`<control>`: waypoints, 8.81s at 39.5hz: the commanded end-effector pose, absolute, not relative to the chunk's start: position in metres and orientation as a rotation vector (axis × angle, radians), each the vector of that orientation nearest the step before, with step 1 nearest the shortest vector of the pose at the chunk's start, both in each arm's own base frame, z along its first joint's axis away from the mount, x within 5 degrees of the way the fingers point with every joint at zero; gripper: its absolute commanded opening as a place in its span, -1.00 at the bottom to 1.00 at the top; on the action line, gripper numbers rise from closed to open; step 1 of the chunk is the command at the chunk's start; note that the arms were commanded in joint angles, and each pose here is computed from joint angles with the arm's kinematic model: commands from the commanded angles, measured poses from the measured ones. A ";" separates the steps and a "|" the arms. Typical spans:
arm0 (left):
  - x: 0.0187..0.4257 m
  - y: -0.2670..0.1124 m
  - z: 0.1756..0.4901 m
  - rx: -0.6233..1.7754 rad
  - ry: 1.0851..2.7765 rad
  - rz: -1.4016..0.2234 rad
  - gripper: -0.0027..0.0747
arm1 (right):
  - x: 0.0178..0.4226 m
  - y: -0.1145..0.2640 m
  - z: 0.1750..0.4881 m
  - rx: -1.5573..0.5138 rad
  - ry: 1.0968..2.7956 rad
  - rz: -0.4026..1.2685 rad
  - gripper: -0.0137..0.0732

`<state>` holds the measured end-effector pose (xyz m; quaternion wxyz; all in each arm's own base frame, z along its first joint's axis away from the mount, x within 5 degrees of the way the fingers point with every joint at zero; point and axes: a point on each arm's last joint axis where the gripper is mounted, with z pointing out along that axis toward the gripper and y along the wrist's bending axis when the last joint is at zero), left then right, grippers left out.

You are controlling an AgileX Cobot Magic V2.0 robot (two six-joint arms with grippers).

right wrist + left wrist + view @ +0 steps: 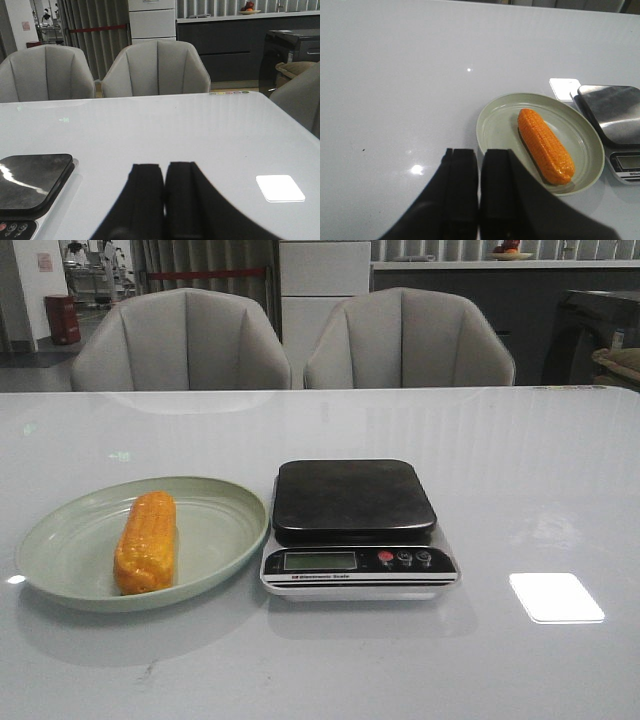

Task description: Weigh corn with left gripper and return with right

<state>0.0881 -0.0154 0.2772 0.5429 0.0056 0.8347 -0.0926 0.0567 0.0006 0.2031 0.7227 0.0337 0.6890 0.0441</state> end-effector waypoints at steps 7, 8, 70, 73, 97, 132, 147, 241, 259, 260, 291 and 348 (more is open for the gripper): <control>0.105 -0.025 0.310 0.087 1.892 -0.265 0.23 | 0.055 0.001 0.208 0.058 1.435 0.086 -0.33; 0.107 -0.027 0.311 0.103 1.903 -0.265 0.34 | 0.055 0.001 0.208 0.058 1.435 0.086 -0.33; 0.307 -0.148 0.193 0.152 2.569 -0.398 0.50 | 0.055 0.001 0.208 0.058 1.435 0.086 -0.33; 0.311 -0.150 0.188 0.159 2.609 -0.392 0.49 | 0.055 0.001 0.208 0.058 1.435 0.086 -0.33; 0.330 -0.191 0.238 0.252 2.537 -0.500 -0.64 | 0.055 0.001 0.208 0.058 1.435 0.086 -0.33; 0.338 -0.281 0.233 0.268 2.444 -0.753 0.54 | 0.055 0.001 0.208 0.058 1.435 0.086 -0.33; 0.314 -0.256 0.272 0.405 2.384 -0.657 0.53 | 0.055 0.001 0.208 0.058 1.435 0.086 -0.33; 0.013 -0.015 0.289 0.488 1.606 -0.583 -0.59 | 0.111 -0.001 0.288 0.154 1.824 0.105 -0.33; 0.013 -0.015 0.289 0.489 1.608 -0.582 -0.59 | 0.115 0.009 0.280 0.103 1.922 0.168 0.45; 0.013 -0.015 0.289 0.489 1.608 -0.582 -0.59 | 0.115 0.010 0.279 0.082 1.933 0.171 0.54; 0.013 -0.015 0.289 0.489 1.608 -0.582 -0.59 | 0.231 0.144 0.347 -0.167 2.280 0.560 0.71; 0.013 -0.015 0.289 0.489 1.608 -0.582 -0.59 | 0.346 0.257 0.255 0.214 2.752 0.258 -0.14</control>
